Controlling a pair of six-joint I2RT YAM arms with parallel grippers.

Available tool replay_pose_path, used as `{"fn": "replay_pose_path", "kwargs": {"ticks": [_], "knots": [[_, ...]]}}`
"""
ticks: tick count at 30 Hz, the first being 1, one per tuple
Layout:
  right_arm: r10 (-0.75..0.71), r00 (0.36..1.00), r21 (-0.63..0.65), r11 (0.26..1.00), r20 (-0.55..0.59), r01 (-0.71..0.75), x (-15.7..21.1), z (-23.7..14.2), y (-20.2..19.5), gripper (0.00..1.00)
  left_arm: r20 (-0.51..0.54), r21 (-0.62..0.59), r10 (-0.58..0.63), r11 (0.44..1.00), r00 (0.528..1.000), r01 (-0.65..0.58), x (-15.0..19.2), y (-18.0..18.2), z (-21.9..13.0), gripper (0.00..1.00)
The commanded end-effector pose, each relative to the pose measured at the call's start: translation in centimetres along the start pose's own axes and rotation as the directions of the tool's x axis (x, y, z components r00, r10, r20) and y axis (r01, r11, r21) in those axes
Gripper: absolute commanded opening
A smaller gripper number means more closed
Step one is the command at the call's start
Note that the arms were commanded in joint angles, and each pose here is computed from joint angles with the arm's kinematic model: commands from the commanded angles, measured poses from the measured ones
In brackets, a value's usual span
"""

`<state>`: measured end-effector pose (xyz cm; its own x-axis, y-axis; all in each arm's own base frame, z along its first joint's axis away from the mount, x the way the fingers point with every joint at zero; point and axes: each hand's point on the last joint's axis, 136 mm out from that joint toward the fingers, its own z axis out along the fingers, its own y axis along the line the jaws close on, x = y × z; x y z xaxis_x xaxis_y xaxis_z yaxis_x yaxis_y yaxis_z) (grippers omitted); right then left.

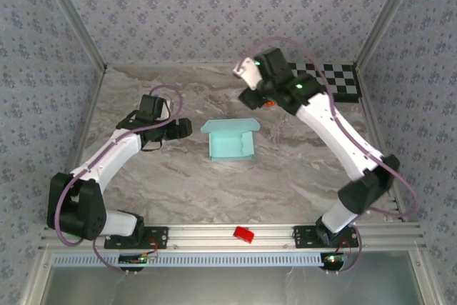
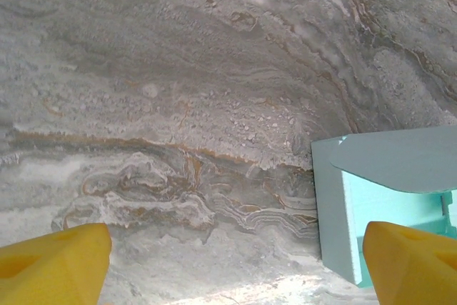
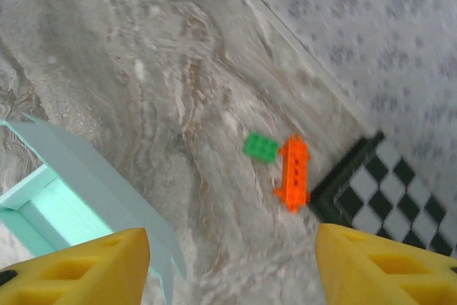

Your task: Fold the paper box

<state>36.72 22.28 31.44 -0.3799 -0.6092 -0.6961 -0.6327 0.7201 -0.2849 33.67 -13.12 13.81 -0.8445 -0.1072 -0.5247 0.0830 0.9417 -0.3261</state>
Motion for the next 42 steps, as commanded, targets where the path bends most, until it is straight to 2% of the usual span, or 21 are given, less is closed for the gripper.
{"fn": "replay_pose_path", "kwargs": {"ticks": [1, 3, 6, 9, 11, 14, 16, 23, 25, 35, 37, 42], "knots": [[0.357, 0.934, 0.009, 0.934, -0.004, -0.356, 3.7, -1.4, -0.8, 0.65, 0.120, 0.146, 0.225, 0.960, 0.967, -0.241, -1.9, -3.1, -0.8, 0.91], [0.466, 0.885, 0.037, 0.884, -0.002, -0.465, 6.5, -2.1, -1.1, 0.65, 0.166, 0.188, 0.339, 0.911, 0.926, -0.367, -1.6, -3.9, -0.1, 0.91], [0.570, 0.821, 0.030, 0.821, 0.024, -0.571, 9.8, -3.2, -0.7, 0.66, 0.208, 0.223, 0.384, 0.877, 0.899, -0.426, -2.1, -4.3, 0.8, 0.91], [0.598, 0.801, 0.034, 0.800, 0.039, -0.599, 12.5, -3.3, 0.1, 0.66, 0.220, 0.285, 0.445, 0.822, 0.868, -0.493, -2.0, -5.3, 1.8, 0.87], [0.618, 0.785, 0.016, 0.785, 0.045, -0.619, 13.2, -2.9, 0.6, 0.67, 0.216, 0.310, 0.480, 0.792, 0.851, -0.525, -1.8, -5.7, 2.3, 0.81], [0.638, 0.770, -0.020, 0.770, 0.008, -0.638, 14.5, -1.8, 2.0, 0.67, 0.242, 0.352, 0.530, 0.732, 0.813, -0.583, -1.4, -6.2, 2.7, 0.80], [0.656, 0.755, -0.049, 0.754, -0.008, -0.655, 14.9, -0.9, 2.8, 0.67, 0.266, 0.379, 0.558, 0.689, 0.786, -0.618, -1.2, -6.7, 2.8, 0.75], [0.691, 0.720, -0.078, 0.716, -0.062, -0.693, 16.0, 2.2, 4.3, 0.66, 0.348, 0.435, 0.585, 0.592, 0.733, -0.679, -1.0, -7.9, 2.6, 0.67], [0.691, 0.717, -0.077, 0.713, -0.088, -0.697, 16.3, 3.0, 4.6, 0.66, 0.374, 0.447, 0.597, 0.554, 0.710, -0.702, -0.8, -8.3, 2.4, 0.61], [0.692, 0.707, -0.082, 0.704, -0.144, -0.706, 16.7, 5.3, 5.4, 0.65, 0.407, 0.455, 0.614, 0.506, 0.677, -0.733, -1.0, -8.7, 3.3, 0.53], [0.693, 0.705, -0.081, 0.702, -0.151, -0.707, 16.9, 5.6, 5.6, 0.65, 0.407, 0.456, 0.616, 0.502, 0.674, -0.735, -1.1, -8.7, 3.5, 0.47], [0.693, 0.702, -0.077, 0.700, -0.164, -0.710, 17.1, 6.0, 5.7, 0.65, 0.413, 0.456, 0.619, 0.494, 0.668, -0.740, -1.3, -9.2, 3.8, 0.45]]}}
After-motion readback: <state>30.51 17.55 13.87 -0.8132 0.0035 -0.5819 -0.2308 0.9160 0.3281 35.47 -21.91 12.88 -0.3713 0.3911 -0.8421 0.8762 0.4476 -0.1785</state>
